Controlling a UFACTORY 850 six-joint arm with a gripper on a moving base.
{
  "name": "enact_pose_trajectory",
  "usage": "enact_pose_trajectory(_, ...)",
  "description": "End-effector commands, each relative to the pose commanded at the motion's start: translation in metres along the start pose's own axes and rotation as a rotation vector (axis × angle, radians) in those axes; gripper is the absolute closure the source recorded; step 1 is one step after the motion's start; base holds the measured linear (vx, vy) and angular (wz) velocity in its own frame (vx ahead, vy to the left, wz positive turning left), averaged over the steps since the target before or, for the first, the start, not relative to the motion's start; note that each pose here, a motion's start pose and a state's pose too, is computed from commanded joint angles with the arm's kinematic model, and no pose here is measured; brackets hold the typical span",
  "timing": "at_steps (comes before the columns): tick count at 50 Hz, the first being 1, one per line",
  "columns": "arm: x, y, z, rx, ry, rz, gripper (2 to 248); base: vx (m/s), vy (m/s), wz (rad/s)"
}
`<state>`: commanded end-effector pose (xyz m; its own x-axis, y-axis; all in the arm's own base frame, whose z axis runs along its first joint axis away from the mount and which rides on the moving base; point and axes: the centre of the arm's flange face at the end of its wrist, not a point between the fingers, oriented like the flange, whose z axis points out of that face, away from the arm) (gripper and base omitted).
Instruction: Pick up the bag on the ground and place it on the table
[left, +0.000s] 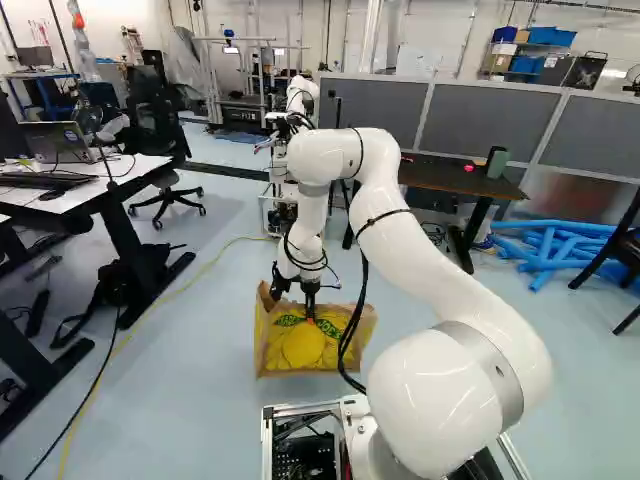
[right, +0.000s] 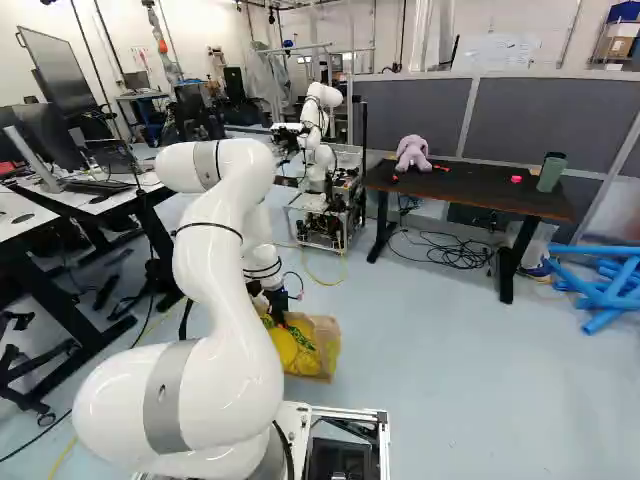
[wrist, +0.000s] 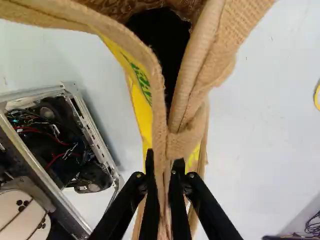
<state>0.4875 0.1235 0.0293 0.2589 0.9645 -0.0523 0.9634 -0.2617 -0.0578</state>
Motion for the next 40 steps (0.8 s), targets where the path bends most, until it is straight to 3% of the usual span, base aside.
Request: enact_pose_trajectory(40, -0.011, -0.021, -0.062, 0.045, -0.010, 0.161, 228, 0.000, 0.000, 0.000)
